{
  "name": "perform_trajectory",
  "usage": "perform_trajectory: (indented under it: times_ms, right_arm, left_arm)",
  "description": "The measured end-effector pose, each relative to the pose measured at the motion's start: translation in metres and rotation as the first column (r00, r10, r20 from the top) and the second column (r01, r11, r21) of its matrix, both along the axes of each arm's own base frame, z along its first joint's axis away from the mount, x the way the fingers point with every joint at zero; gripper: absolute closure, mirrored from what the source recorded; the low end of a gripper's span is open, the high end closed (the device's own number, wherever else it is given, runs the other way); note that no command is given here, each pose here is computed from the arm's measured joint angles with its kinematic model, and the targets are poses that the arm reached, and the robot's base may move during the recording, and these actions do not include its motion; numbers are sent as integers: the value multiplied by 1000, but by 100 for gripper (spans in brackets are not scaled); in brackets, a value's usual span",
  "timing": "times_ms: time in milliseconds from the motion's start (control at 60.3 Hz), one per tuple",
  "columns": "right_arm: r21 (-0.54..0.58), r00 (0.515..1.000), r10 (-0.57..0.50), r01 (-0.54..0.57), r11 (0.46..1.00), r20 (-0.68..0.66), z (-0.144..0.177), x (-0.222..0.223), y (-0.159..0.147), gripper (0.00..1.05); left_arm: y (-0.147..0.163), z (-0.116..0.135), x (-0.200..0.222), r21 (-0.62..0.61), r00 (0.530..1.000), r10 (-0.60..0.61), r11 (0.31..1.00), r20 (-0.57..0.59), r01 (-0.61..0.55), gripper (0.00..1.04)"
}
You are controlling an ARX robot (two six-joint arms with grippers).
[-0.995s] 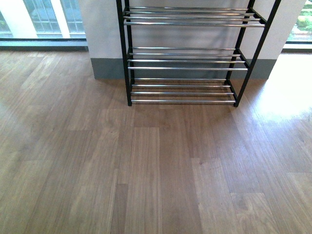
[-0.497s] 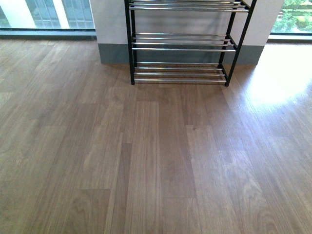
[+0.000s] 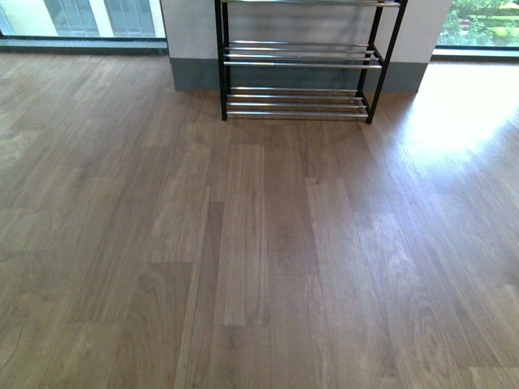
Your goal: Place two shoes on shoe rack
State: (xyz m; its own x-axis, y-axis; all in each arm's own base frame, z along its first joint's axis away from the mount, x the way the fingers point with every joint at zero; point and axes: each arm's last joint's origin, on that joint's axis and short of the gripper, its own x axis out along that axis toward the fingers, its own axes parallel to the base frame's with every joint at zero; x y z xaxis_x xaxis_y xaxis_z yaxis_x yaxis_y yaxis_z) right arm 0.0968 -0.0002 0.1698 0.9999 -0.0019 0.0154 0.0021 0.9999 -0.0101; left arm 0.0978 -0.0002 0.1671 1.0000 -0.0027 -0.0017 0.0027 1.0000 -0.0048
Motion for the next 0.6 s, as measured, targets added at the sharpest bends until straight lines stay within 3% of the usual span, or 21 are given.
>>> perform_trajectory:
  times_ms: [597]
  right_arm:
    - [0, 1000, 0, 0, 1000, 0, 0, 0, 0, 9]
  left_arm:
    - [0, 0, 0, 0, 1000, 0, 1000, 0, 0, 9]
